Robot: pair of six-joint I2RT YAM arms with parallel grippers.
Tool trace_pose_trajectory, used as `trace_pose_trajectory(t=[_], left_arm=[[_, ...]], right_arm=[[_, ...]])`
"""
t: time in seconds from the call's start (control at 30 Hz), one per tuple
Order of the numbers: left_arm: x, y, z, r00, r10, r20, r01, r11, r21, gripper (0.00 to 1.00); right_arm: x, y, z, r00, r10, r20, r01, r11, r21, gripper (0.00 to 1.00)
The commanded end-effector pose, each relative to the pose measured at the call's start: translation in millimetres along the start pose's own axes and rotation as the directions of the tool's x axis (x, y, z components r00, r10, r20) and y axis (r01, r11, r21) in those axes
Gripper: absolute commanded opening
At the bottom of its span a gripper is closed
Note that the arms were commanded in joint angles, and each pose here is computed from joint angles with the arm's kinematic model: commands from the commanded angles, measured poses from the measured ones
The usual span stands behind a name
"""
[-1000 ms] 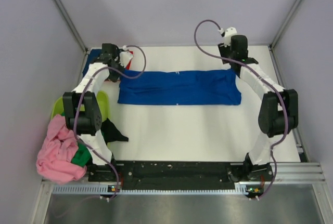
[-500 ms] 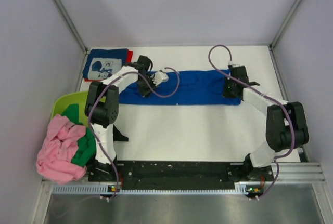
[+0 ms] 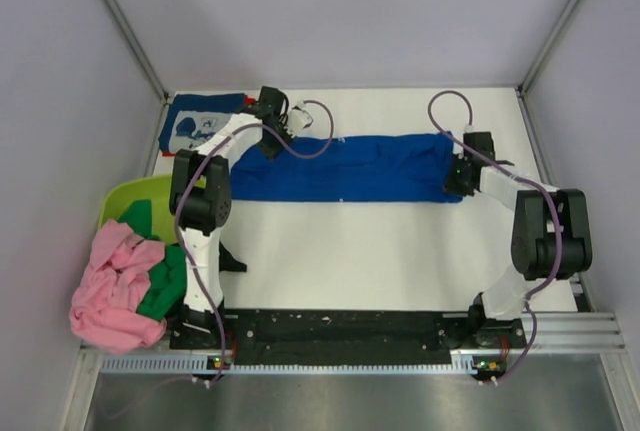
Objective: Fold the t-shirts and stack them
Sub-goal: Rotate the tshirt 75 degrees
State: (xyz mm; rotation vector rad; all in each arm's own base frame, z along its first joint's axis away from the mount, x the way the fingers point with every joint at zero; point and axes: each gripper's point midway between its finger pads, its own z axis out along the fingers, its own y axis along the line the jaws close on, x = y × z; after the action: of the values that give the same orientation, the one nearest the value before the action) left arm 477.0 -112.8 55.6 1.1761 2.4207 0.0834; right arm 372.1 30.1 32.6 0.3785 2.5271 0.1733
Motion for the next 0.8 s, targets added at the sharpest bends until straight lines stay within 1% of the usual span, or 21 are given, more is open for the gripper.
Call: trace_pose_trajectory(t=[0.0, 0.07, 0.13, 0.2, 0.23, 0.3, 0.37, 0.47, 0.57, 0.63, 0.67, 0.77], left_arm=[[1.4, 47.0, -1.9, 0.998, -0.053, -0.019, 0.050, 0.988, -0.148, 0.33], [10.5, 66.5, -7.0, 0.996, -0.073, -0.047, 0.062, 0.978, -0.199, 0.33], [15.6, 70.0, -20.5, 0.994, -0.096, -0.044, 0.086, 0.978, -0.187, 0.33], [16.6, 72.8, -42.4, 0.996, -0.091, -0.006, 0.088, 0.974, -0.207, 0.33], [22.2, 72.1, -50.9, 0.997, -0.079, -0.003, 0.077, 0.971, -0.225, 0.34], [34.8, 67.5, -59.1, 0.999, -0.051, -0.009, 0.047, 0.967, -0.250, 0.34], [53.9, 51.6, -56.4, 0.998, -0.038, -0.050, 0.026, 0.975, -0.219, 0.34], [86.3, 32.7, -40.6, 0.988, -0.055, -0.146, 0.028, 0.982, -0.185, 0.34], [113.2, 18.1, -26.3, 0.970, -0.074, -0.232, 0.037, 0.986, -0.161, 0.33], [125.2, 5.6, -23.2, 0.964, -0.073, -0.257, 0.040, 0.990, -0.133, 0.33], [130.7, -2.7, -22.5, 0.962, -0.069, -0.263, 0.040, 0.993, -0.113, 0.34], [142.6, -24.9, -27.5, 0.961, -0.038, -0.274, 0.022, 0.998, -0.063, 0.35]], right_arm=[[-25.3, -6.2, -10.7, 0.998, 0.014, 0.064, -0.015, 1.000, 0.014, 0.00], [-34.0, -10.9, -21.0, 0.996, -0.002, 0.091, -0.003, 0.999, 0.048, 0.00], [-41.1, -12.2, -32.7, 0.993, -0.011, 0.116, 0.004, 0.998, 0.062, 0.00], [-44.7, -14.5, -43.1, 0.989, -0.016, 0.147, 0.006, 0.997, 0.073, 0.14], [-45.8, -15.7, -47.6, 0.987, -0.016, 0.162, 0.004, 0.997, 0.078, 0.19], [-44.0, -17.4, -51.5, 0.984, -0.012, 0.177, -0.002, 0.997, 0.080, 0.21], [-40.9, -14.5, -47.2, 0.986, -0.002, 0.169, -0.008, 0.998, 0.061, 0.22], [-36.0, -7.8, -31.4, 0.993, 0.009, 0.117, -0.012, 1.000, 0.029, 0.20], [-39.5, -18.9, -12.6, 0.995, 0.072, 0.062, -0.072, 0.997, 0.005, 0.13], [-46.2, -27.2, -3.4, 0.993, 0.110, 0.041, -0.110, 0.994, -0.005, 0.10], [-57.6, -33.9, 0.8, 0.992, 0.117, 0.048, -0.118, 0.993, 0.002, 0.10], [-80.0, -35.9, 17.7, 0.995, 0.100, 0.024, -0.100, 0.995, -0.003, 0.09]])
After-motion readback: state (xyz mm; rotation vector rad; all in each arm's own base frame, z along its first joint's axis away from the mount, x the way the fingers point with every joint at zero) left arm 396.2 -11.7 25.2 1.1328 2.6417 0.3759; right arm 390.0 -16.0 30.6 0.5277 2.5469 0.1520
